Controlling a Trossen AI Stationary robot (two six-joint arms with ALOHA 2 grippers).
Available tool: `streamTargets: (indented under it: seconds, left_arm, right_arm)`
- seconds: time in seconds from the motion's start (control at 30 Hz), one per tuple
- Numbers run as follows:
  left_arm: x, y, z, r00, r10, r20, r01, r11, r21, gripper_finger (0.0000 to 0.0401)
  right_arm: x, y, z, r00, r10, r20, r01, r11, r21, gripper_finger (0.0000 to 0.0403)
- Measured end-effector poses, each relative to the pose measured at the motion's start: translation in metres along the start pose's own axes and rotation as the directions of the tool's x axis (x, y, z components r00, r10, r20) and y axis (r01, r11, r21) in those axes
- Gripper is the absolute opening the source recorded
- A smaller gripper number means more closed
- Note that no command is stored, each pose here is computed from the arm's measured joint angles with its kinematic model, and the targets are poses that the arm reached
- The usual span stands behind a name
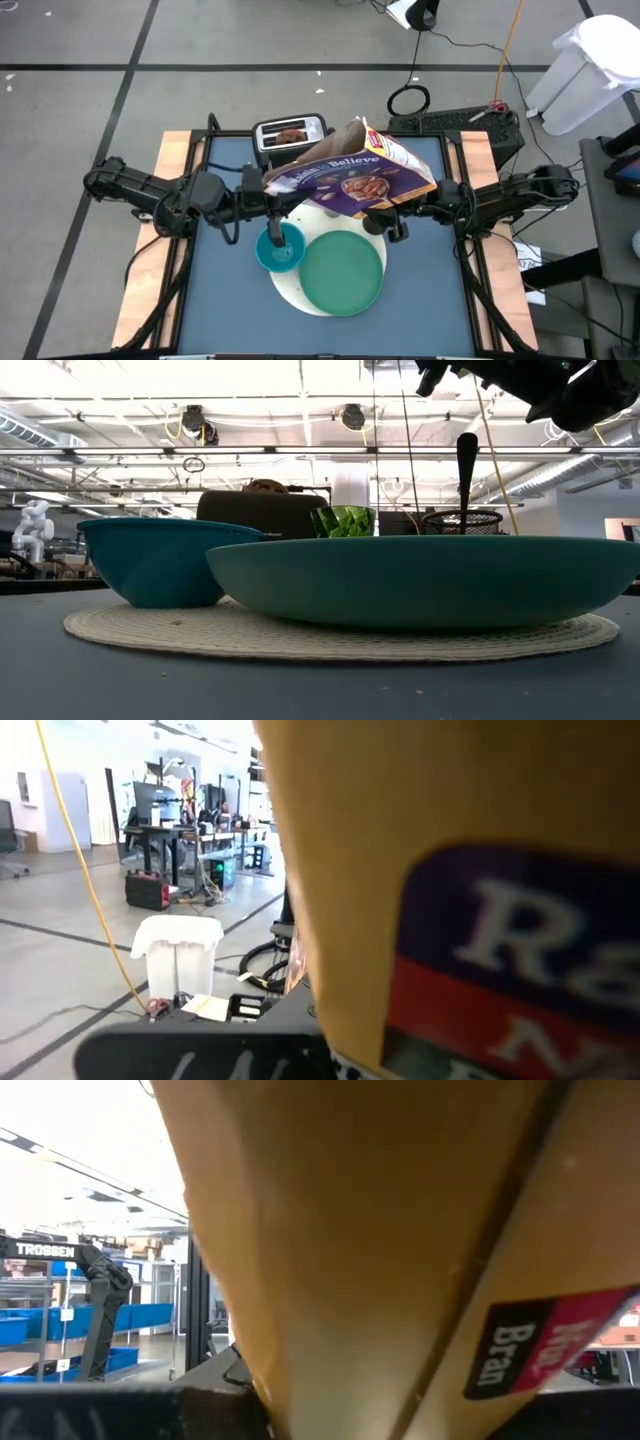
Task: Arrange a breakfast setting
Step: Pour the cereal from the purple cereal box into the blue bowl
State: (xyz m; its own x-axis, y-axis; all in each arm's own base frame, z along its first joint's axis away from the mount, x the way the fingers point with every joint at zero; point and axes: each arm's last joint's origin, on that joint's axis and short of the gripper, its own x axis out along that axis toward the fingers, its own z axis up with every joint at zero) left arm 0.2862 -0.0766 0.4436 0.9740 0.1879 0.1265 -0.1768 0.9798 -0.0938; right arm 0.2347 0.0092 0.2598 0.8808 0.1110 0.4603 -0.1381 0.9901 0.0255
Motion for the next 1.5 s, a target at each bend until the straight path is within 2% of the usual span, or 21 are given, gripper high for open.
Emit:
streamTargets:
  seconds: [0.2, 0.47, 0.6, 0.73, 1.0, 1.27, 1.37, 1.5]
  left_arm:
    - [0.0, 0.0, 0.0, 1.0, -0.001, -0.001, 0.001, 0.998, 0.061, 0.0035]
    - [0.0, 0.0, -0.001, 1.0, -0.001, -0.008, 0.001, 0.998, 0.056, 0.0128]
    - [-0.001, 0.0, -0.002, 1.0, -0.001, -0.018, 0.003, 0.994, 0.111, 0.0154]
    - [-0.009, 0.0, 0.001, 0.999, -0.01, -0.044, 0.018, 0.984, 0.176, 0.0158]
    - [-0.037, 0.014, 0.009, 0.989, -0.006, -0.151, 0.029, 0.987, 0.155, 0.0159]
    - [-0.067, 0.031, 0.009, 0.95, 0.02, -0.313, 0.038, 0.983, 0.178, 0.0159]
    - [-0.078, 0.038, 0.003, 0.928, 0.034, -0.371, 0.033, 0.984, 0.175, 0.0159]
    - [-0.093, 0.046, -0.019, 0.908, 0.046, -0.416, 0.021, 0.988, 0.155, 0.0159]
  right_arm:
    - [0.0, 0.0, -0.001, 1.0, -0.002, -0.008, 0.002, 1.0, 0.0, 0.0175]
    - [0.0, 0.0, 0.0, 1.0, -0.004, -0.013, 0.004, 1.0, -0.006, 0.0175]
    - [-0.001, 0.0, 0.003, 1.0, -0.007, -0.016, 0.007, 1.0, -0.011, 0.0175]
    - [-0.003, 0.0, 0.007, 0.999, -0.016, -0.043, 0.015, 0.999, -0.034, 0.0175]
    - [-0.009, 0.001, 0.019, 0.996, -0.047, -0.08, 0.042, 0.997, -0.064, 0.0175]
    - [-0.017, 0.001, 0.026, 0.984, -0.079, -0.162, 0.069, 0.995, -0.066, 0.0174]
    - [-0.021, 0.001, 0.026, 0.974, -0.079, -0.211, 0.067, 0.996, -0.064, 0.0174]
    - [-0.027, 0.002, 0.027, 0.957, -0.083, -0.277, 0.068, 0.996, -0.062, 0.0174]
